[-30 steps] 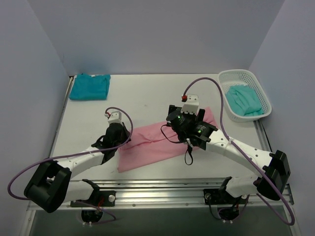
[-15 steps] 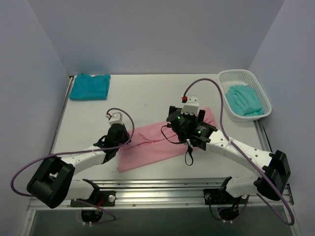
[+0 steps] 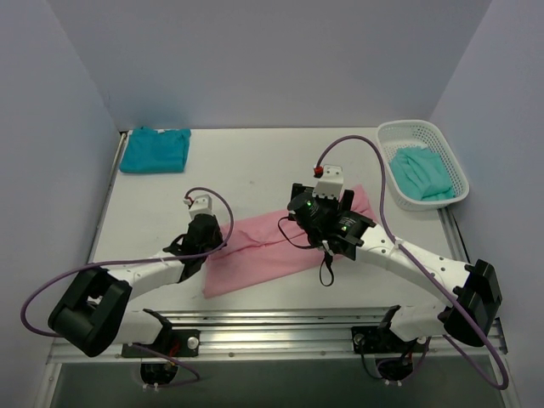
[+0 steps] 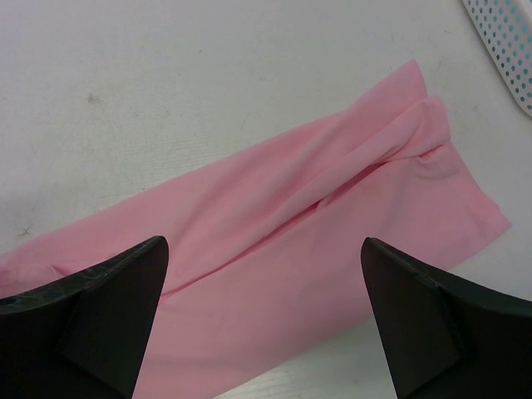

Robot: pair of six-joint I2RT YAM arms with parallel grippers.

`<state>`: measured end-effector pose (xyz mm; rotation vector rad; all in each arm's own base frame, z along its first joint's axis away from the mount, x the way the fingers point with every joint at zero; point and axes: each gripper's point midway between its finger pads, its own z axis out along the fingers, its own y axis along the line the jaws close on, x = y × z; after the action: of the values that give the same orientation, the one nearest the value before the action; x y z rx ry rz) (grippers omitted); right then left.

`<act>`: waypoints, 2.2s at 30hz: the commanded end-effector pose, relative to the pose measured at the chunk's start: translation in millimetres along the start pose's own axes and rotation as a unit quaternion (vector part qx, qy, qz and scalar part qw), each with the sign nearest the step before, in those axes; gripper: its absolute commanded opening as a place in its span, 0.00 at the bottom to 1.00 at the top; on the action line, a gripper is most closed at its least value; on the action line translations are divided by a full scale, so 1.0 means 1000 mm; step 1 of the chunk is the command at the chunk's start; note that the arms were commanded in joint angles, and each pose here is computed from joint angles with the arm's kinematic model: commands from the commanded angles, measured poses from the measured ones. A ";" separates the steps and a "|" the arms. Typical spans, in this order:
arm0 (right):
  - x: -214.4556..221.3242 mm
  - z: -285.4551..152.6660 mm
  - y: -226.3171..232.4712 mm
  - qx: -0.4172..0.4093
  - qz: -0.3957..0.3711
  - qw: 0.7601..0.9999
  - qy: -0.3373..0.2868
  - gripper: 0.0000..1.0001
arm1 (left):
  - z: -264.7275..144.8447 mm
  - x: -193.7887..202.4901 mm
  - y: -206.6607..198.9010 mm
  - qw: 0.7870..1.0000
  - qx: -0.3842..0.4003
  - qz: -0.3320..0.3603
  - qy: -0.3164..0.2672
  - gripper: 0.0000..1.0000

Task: Fold and stack the t-shirts
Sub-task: Fold the tshirt

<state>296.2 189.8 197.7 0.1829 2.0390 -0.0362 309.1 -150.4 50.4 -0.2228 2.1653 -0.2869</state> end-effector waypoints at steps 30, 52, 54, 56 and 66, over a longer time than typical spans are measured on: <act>0.007 -0.010 0.001 -0.022 0.013 1.000 0.001 0.96 | -0.101 0.007 -0.036 0.996 0.091 -0.004 -0.004 0.02; 0.024 -0.021 -0.008 -0.022 0.024 0.999 0.012 0.95 | -0.128 0.065 -0.065 0.983 0.053 0.126 0.120 0.12; 0.027 -0.020 -0.005 -0.024 0.023 0.999 0.014 0.95 | -0.138 0.061 -0.054 0.984 0.031 0.132 0.114 0.42; 0.032 -0.016 0.002 -0.029 0.021 0.999 0.020 0.95 | -0.144 0.056 -0.051 0.987 0.028 0.117 0.107 0.82; 0.033 -0.004 0.053 -0.063 0.010 0.998 0.022 0.95 | -0.163 0.031 -0.043 0.994 0.076 0.058 0.051 0.94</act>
<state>273.4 225.2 155.9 0.1121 2.1213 0.0523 154.9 -186.5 127.4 0.0489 2.2796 -0.4091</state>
